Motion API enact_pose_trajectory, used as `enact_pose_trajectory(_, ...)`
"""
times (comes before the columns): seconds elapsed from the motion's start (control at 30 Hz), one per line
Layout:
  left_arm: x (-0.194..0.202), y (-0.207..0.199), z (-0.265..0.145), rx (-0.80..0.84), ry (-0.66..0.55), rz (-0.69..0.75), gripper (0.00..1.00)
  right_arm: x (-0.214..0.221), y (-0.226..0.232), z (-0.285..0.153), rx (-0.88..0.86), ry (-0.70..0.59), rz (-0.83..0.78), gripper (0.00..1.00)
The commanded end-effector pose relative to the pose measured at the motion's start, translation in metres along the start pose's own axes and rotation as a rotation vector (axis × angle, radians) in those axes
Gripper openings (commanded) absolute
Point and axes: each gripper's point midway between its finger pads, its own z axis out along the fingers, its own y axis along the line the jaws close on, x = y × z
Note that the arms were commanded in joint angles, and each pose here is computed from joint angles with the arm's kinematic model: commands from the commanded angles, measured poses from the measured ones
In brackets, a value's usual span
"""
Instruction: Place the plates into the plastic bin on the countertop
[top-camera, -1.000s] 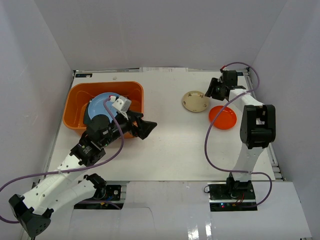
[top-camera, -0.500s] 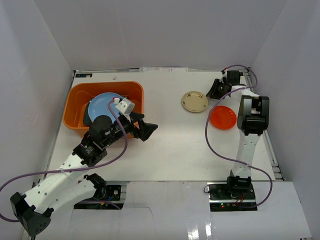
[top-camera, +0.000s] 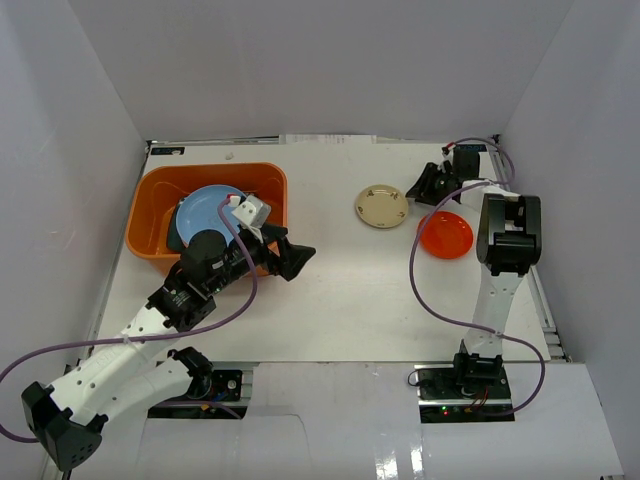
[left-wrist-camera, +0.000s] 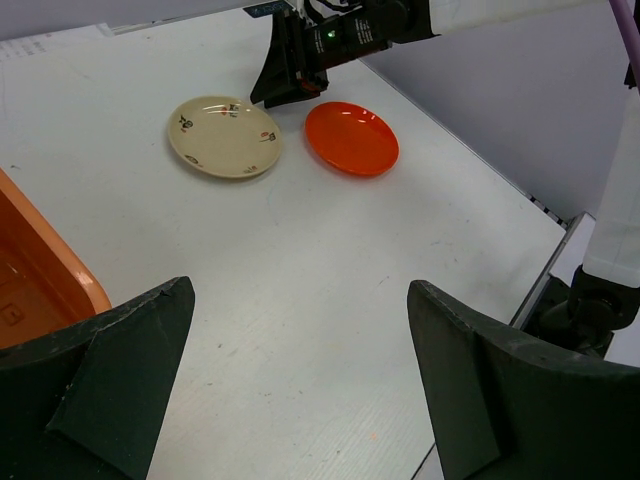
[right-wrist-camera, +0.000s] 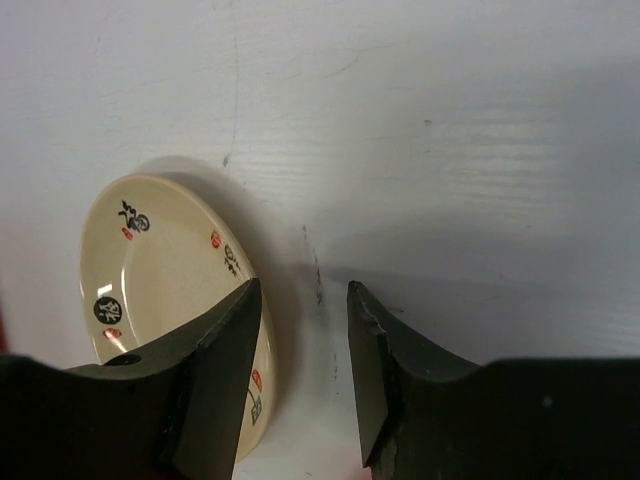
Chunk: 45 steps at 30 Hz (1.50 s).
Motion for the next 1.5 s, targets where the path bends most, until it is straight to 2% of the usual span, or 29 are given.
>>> enact_pose_trajectory(0.0,-0.002,-0.001,-0.001,0.005,-0.015,0.01,0.98,-0.007,0.021,-0.017,-0.07,-0.058,-0.035,0.46)
enact_pose_trajectory(0.07,-0.002,-0.001,-0.001,0.003,-0.016,0.008,0.98,0.005,0.031,-0.02,-0.114,-0.03,-0.056,0.48)
enact_pose_trajectory(0.3,-0.004,-0.002,-0.003,0.007,-0.022,0.008,0.98,0.056,0.014,-0.009,-0.092,0.076,0.011,0.48)
enact_pose_trajectory(0.4,-0.004,-0.002,-0.004,0.004,-0.025,0.008,0.98,0.05,0.018,-0.011,-0.106,0.035,0.01,0.46)
enact_pose_trajectory(0.53,-0.006,-0.003,-0.005,0.005,-0.029,0.009,0.98,0.053,0.033,-0.01,-0.116,0.035,-0.003,0.39)
enact_pose_trajectory(0.6,-0.007,-0.003,-0.006,0.003,-0.034,0.011,0.98,0.052,0.031,-0.01,-0.102,0.041,-0.003,0.32)
enact_pose_trajectory(0.63,-0.007,-0.002,-0.006,0.002,-0.035,0.011,0.98,0.052,0.032,-0.01,-0.103,0.042,-0.004,0.26)
enact_pose_trajectory(0.67,-0.009,-0.003,-0.007,0.002,-0.039,0.013,0.98,0.051,0.033,-0.013,-0.098,0.037,0.001,0.12)
enact_pose_trajectory(0.7,-0.009,-0.002,-0.008,-0.001,-0.04,0.013,0.98,0.049,0.035,-0.014,-0.102,0.024,0.001,0.08)
enact_pose_trajectory(0.83,-0.015,-0.001,-0.012,-0.015,-0.06,0.017,0.98,0.027,0.058,-0.035,-0.149,-0.047,0.01,0.08)
enact_pose_trajectory(0.97,-0.028,0.002,-0.021,-0.048,-0.108,0.015,0.98,-0.025,0.122,-0.093,-0.264,-0.204,-0.012,0.08)
enact_pose_trajectory(1.07,-0.043,-0.002,-0.03,-0.045,-0.162,-0.004,0.98,-0.06,0.188,-0.139,-0.339,-0.323,-0.105,0.08)
enact_pose_trajectory(1.17,-0.064,-0.005,-0.041,-0.054,-0.216,-0.027,0.98,-0.063,0.254,-0.161,-0.383,-0.366,-0.185,0.08)
enact_pose_trajectory(1.3,-0.084,-0.008,-0.054,-0.062,-0.279,-0.032,0.98,-0.028,0.34,-0.152,-0.472,-0.34,-0.261,0.08)
enact_pose_trajectory(1.47,-0.105,-0.007,-0.063,-0.088,-0.336,-0.044,0.98,0.004,0.402,-0.117,-0.59,-0.277,-0.267,0.08)
